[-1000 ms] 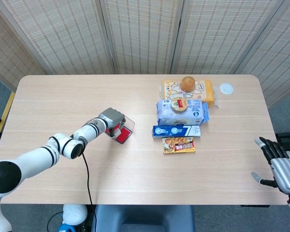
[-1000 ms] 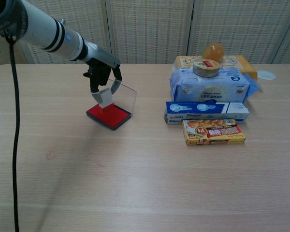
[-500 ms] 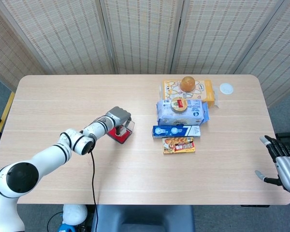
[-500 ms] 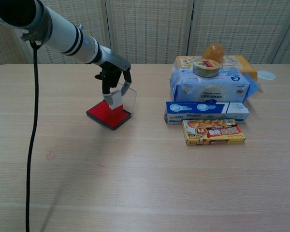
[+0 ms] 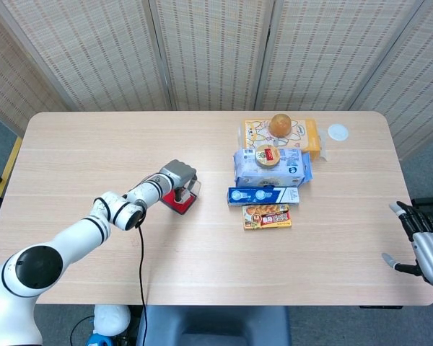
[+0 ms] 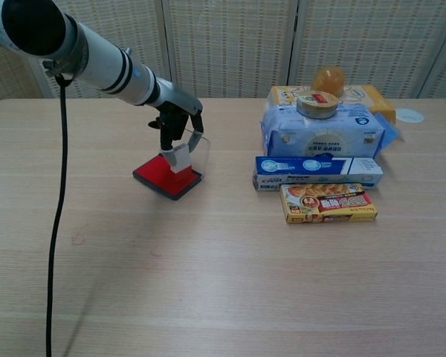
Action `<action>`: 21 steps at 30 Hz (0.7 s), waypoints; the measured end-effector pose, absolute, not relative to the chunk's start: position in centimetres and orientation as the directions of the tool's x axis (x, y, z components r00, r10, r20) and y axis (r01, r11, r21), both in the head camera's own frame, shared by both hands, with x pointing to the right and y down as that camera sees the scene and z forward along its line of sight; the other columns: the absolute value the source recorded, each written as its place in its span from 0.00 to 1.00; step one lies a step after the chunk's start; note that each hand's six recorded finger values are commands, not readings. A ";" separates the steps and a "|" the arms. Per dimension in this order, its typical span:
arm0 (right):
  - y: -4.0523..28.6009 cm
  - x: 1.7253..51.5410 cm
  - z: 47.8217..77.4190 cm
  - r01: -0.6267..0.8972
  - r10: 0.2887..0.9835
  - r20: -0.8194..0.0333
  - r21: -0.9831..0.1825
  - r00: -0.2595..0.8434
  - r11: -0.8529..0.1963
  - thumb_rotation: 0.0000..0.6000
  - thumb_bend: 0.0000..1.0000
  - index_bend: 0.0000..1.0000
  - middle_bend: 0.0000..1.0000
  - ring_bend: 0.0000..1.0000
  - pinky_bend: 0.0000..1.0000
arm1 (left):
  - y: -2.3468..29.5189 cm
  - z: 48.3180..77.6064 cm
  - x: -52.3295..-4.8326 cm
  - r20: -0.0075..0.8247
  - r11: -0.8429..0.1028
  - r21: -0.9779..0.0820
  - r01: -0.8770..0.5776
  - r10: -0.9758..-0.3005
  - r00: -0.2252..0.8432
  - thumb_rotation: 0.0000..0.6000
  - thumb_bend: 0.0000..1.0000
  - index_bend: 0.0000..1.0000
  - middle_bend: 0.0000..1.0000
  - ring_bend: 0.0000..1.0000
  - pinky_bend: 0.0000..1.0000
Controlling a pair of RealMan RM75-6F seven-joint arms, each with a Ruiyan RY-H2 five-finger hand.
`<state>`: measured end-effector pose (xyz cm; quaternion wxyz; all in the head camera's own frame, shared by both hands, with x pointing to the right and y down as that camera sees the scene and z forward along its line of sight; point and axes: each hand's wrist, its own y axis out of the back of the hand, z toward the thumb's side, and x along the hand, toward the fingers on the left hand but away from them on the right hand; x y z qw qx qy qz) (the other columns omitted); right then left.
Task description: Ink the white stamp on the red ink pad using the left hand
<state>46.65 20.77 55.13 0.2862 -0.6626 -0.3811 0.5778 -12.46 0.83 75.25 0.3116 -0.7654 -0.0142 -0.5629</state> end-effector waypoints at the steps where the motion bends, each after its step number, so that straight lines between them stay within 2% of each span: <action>1: 20.8 46.6 55.2 0.174 0.835 -0.548 -0.819 0.041 -0.546 1.00 0.23 0.00 0.00 0.00 0.00 | 0.9 75.3 -12.5 0.871 -0.805 -0.461 0.374 -0.329 0.365 1.00 0.43 0.88 1.00 0.95 0.81; 21: 20.9 46.3 55.6 0.154 0.828 -0.559 -0.815 0.038 -0.558 1.00 0.23 0.00 0.00 0.00 0.00 | 1.0 76.1 -14.5 0.864 -0.799 -0.479 0.364 -0.354 0.358 1.00 0.43 0.88 1.00 0.95 0.81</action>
